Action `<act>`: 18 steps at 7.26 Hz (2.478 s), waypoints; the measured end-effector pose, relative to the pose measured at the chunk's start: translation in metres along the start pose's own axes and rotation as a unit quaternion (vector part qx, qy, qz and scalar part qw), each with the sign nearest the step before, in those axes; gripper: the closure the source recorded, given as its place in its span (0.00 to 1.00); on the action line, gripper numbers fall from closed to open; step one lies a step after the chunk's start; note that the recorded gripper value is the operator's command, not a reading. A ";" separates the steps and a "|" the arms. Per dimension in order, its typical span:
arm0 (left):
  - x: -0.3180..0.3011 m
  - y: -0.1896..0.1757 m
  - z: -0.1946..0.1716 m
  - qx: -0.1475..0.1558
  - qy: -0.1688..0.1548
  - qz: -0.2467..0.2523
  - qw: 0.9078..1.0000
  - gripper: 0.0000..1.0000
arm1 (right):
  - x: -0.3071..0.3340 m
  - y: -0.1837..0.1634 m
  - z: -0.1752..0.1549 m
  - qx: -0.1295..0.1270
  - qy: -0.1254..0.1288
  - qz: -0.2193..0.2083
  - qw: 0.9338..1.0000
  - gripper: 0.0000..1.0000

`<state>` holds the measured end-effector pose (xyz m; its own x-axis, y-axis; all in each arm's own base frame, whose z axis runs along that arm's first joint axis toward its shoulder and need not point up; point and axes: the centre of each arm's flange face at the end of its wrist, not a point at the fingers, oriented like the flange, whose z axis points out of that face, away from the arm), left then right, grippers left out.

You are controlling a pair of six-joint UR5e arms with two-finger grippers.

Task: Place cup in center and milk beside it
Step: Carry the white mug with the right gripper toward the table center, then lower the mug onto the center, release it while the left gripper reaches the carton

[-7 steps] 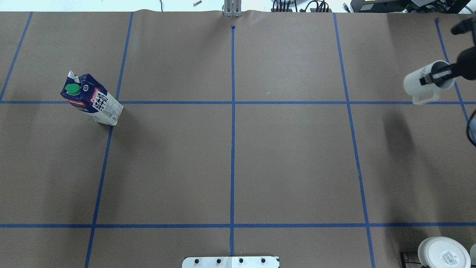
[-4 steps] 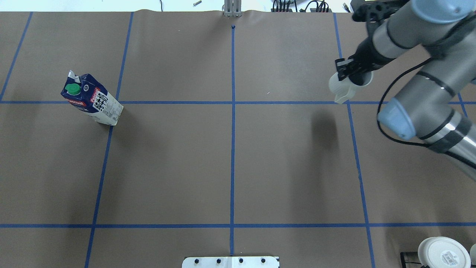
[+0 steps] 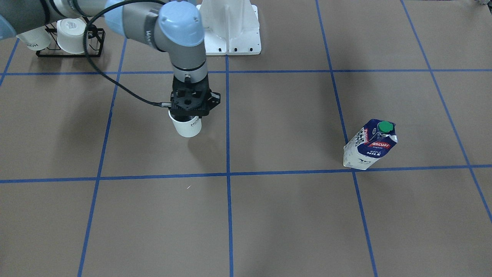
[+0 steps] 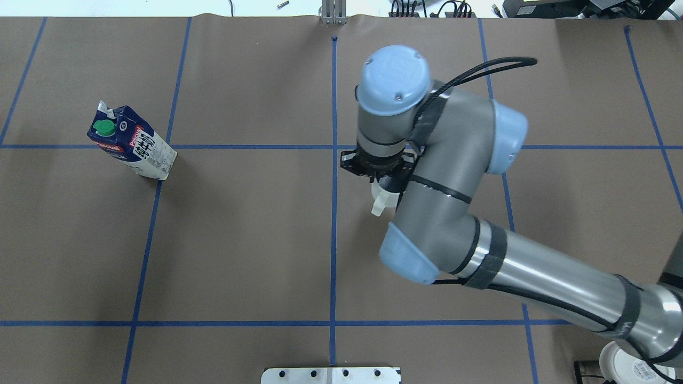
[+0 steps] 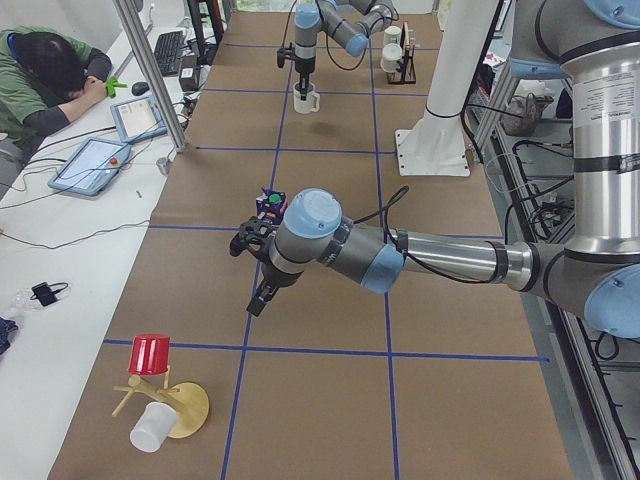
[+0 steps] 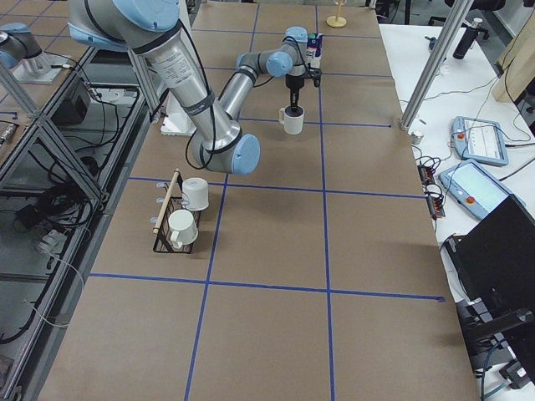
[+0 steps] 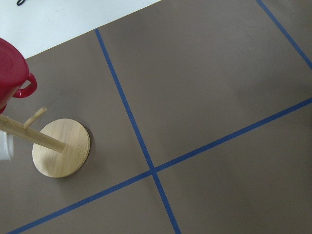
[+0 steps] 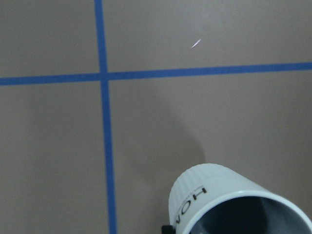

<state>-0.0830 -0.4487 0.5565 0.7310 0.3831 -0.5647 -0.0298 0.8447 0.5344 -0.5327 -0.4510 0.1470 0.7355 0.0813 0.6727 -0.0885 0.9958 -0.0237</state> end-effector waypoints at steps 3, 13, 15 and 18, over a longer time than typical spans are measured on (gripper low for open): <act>-0.002 0.002 0.003 -0.003 0.000 -0.003 1.000 0.02 | -0.081 0.029 0.019 -0.002 0.009 0.004 1.000 1.00; -0.004 0.004 0.006 -0.006 0.008 -0.005 1.000 0.02 | -0.057 -0.032 -0.068 0.080 -0.072 -0.004 0.994 0.01; 0.004 -0.003 0.001 0.004 0.018 0.004 1.000 0.02 | 0.024 -0.109 -0.105 0.090 -0.071 -0.025 0.993 0.01; 0.046 -0.062 -0.001 0.039 0.059 0.061 0.996 0.00 | 0.239 -0.191 -0.091 0.103 0.013 -0.104 0.989 0.00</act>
<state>-0.0482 -0.4832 0.4963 0.6400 0.5266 -0.5596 -0.0572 0.7589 0.6487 -0.2789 -0.6181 0.2454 0.7688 -0.1210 0.6279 -0.0657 0.9618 0.2657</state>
